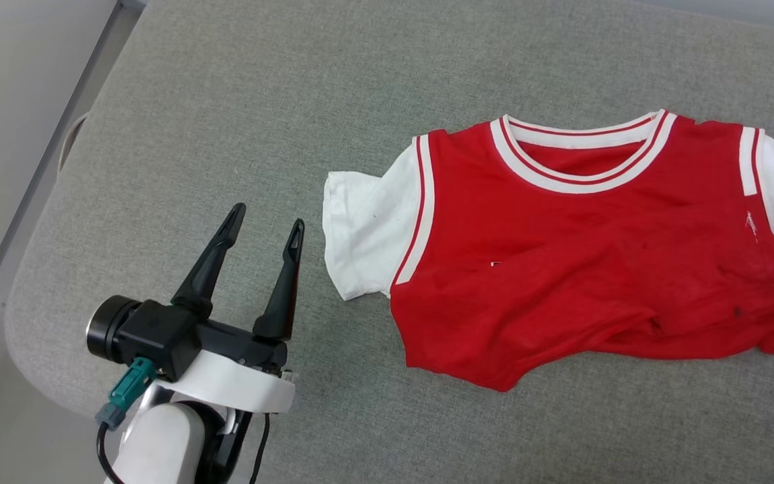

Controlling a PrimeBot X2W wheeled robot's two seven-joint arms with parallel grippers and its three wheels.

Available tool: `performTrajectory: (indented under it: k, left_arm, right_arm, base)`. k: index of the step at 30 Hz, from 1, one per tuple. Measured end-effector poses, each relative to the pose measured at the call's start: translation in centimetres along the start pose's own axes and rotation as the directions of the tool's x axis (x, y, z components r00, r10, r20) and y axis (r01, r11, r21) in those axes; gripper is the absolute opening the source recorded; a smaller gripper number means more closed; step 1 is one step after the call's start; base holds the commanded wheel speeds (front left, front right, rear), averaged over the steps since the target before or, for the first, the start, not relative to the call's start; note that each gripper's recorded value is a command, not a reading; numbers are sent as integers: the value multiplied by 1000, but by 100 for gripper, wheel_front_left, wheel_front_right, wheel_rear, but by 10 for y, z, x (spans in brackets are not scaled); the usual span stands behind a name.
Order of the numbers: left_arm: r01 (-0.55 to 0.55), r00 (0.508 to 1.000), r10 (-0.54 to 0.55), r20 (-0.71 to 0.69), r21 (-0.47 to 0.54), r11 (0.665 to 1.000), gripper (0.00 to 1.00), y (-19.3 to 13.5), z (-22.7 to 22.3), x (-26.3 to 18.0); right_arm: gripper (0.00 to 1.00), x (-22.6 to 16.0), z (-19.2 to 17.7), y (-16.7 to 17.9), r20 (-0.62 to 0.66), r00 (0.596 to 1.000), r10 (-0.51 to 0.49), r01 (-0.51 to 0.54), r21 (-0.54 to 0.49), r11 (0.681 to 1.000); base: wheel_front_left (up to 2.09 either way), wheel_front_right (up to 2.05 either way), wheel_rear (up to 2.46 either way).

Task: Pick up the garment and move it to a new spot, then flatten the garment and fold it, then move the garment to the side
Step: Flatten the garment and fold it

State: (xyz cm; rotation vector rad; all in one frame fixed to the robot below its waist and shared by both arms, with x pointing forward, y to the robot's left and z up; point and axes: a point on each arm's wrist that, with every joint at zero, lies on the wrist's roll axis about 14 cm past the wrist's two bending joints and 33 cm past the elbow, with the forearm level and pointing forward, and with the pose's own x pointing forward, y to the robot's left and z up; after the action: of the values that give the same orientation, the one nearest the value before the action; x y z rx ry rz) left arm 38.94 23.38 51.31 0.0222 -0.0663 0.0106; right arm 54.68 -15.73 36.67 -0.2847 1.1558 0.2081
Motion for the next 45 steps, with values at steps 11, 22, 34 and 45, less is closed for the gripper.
performTrajectory:
  k: [11,22,34,45]
  left_arm:
    - [31,999,-31,29,-2,1000,100,-7,7,3]
    - [100,992,-99,79,-15,995,100,-24,22,-1]
    - [163,982,-159,101,-29,986,100,-43,28,-2]
    - [184,979,-178,100,-56,981,100,-50,29,-6]
  right_arm:
    - [0,-5,-36,-4,-8,1000,8,-8,34,999]
    - [0,-46,-107,-47,-25,996,-83,84,49,995]
    - [24,-85,-137,-107,54,964,-260,257,64,964]
    - [100,-122,-78,-99,474,833,-286,251,138,958]
  base:
    - [0,0,0]
    - [0,0,0]
    - [0,0,0]
    - [0,0,0]
